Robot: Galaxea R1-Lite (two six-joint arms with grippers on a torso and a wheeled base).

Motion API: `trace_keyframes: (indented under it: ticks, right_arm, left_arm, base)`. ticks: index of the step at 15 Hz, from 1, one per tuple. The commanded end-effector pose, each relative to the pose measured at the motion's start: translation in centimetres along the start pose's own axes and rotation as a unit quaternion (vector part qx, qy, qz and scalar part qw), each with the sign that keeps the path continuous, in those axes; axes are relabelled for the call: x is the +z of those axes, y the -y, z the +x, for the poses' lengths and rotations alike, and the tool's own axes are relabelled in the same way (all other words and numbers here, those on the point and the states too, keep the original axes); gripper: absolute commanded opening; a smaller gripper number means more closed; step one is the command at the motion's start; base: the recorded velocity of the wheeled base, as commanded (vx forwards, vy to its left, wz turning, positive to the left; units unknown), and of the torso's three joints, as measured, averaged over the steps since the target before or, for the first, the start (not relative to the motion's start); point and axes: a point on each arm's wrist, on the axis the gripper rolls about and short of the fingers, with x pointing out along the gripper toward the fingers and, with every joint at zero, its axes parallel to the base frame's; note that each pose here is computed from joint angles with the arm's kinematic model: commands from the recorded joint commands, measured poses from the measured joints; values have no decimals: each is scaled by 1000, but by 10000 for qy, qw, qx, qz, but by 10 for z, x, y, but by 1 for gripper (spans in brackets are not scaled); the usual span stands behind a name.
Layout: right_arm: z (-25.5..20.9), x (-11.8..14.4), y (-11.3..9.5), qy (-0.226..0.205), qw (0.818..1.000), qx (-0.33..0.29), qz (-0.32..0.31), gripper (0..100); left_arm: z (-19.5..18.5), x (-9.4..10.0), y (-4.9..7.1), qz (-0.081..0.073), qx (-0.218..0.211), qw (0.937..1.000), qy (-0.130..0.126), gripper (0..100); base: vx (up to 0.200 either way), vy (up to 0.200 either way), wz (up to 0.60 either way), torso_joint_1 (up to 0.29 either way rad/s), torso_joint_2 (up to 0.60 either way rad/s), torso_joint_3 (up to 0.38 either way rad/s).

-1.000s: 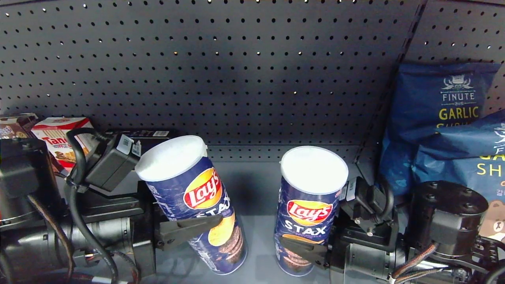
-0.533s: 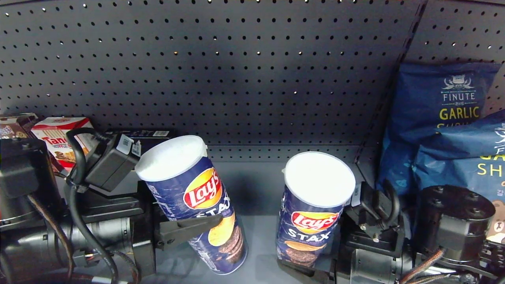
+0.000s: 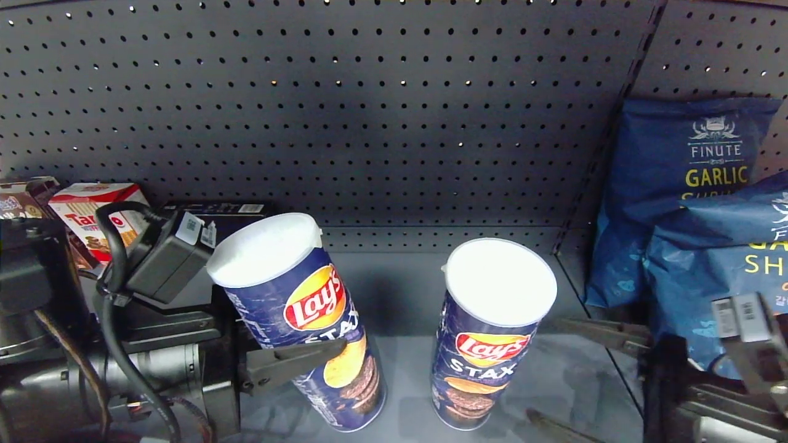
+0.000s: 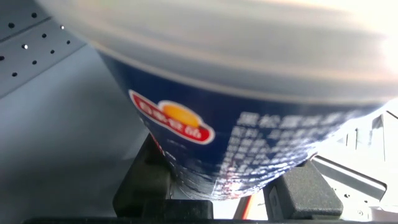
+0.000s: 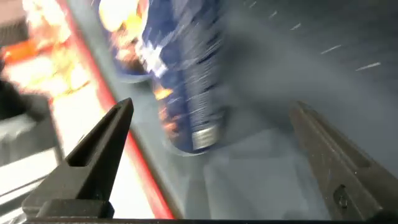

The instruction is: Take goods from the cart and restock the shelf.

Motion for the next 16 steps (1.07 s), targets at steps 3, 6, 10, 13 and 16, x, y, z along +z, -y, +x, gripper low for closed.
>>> trace_keyframes:
  ticks: [3,6,10,13,16]
  right_arm:
    - [-66,25,12,907,9847,-1455,-313,100]
    - [-98,23,16,1120,9609,-2480,-517,100]
    - [-140,-17,-9,965,9196,-3786,-419,100]
    - [-170,-71,-58,664,9082,-4130,126,100]
    - [-174,-95,-61,-106,8847,-4633,499,100]
  left_arm:
    - [-4,3,3,43,1,10000,69,0]
    - [-3,4,2,56,2,9999,88,0]
    - [-4,-2,3,-7,-10,10000,2,0]
    - [-2,-3,3,-24,-27,10000,-23,0]
    - [-1,-4,1,-29,-35,10000,-29,0]
  base:
    - [0,0,0,0,0,0]
    - [0,0,0,0,0,0]
    - [0,0,0,0,0,0]
    - [0,0,0,0,0,0]
    - [0,0,0,0,0,0]
